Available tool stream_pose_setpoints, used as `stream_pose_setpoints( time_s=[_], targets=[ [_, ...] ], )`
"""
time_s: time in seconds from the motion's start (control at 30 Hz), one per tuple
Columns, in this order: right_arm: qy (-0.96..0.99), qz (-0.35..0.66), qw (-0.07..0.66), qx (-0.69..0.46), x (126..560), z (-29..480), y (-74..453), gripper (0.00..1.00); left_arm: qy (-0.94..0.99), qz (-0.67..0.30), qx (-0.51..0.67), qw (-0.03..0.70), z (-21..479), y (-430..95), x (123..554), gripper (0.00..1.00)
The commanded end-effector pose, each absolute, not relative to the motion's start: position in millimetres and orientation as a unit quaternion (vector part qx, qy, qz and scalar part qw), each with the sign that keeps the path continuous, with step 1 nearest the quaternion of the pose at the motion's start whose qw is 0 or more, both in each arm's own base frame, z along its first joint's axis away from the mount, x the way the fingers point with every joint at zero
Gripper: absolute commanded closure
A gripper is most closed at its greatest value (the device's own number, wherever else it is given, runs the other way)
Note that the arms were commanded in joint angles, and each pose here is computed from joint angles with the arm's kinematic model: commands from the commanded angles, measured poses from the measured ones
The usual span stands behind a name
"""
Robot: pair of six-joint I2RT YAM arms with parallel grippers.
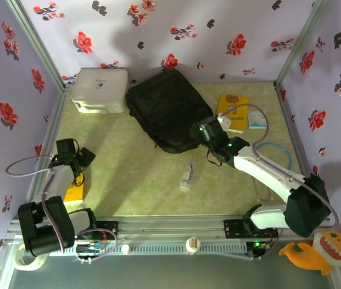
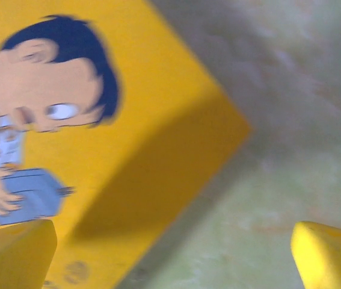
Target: Pack books, pencil case, and school supplies into a backpack
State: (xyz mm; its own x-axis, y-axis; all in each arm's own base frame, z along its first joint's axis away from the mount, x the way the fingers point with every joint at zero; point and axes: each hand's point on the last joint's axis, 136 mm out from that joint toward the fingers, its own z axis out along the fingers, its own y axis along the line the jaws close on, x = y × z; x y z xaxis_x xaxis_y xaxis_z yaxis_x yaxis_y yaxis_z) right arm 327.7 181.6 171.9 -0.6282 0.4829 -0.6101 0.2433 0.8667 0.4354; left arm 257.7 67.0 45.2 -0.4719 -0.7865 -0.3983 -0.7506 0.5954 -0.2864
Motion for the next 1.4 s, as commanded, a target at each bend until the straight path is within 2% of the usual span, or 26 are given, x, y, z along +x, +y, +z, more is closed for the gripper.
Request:
stream_pose_setpoints(
  time_s=[0.0, 0.2, 0.43, 0.87, 1.13, 1.23, 1.37],
  targets=[
    [0.883, 0.151, 0.402, 0.191, 338, 186, 193, 0.09, 0.843, -0.012, -0.482, 0.24, 35, 77, 243, 0.0],
    [0.889, 0.155, 0.388, 0.185, 342, 177, 206, 0.09, 0.847, -0.009, -0.483, 0.221, 22, 76, 237, 0.0],
    [0.892, 0.155, 0.38, 0.189, 343, 170, 210, 0.09, 0.861, -0.078, -0.459, 0.205, 17, 46, 250, 0.03],
    [0.899, 0.164, 0.365, 0.176, 346, 164, 229, 0.1, 0.887, -0.182, -0.374, 0.2, 28, -76, 277, 0.03],
    [0.909, 0.182, 0.341, 0.154, 342, 156, 252, 0.11, 0.92, -0.249, -0.253, 0.164, 42, -164, 297, 0.03],
    [0.913, 0.195, 0.331, 0.134, 340, 154, 267, 0.12, 0.925, -0.271, -0.215, 0.155, 55, -178, 304, 0.02],
    [0.919, 0.215, 0.317, 0.096, 336, 152, 295, 0.14, 0.931, -0.261, -0.18, 0.178, 86, -165, 312, 0.01]
  ],
)
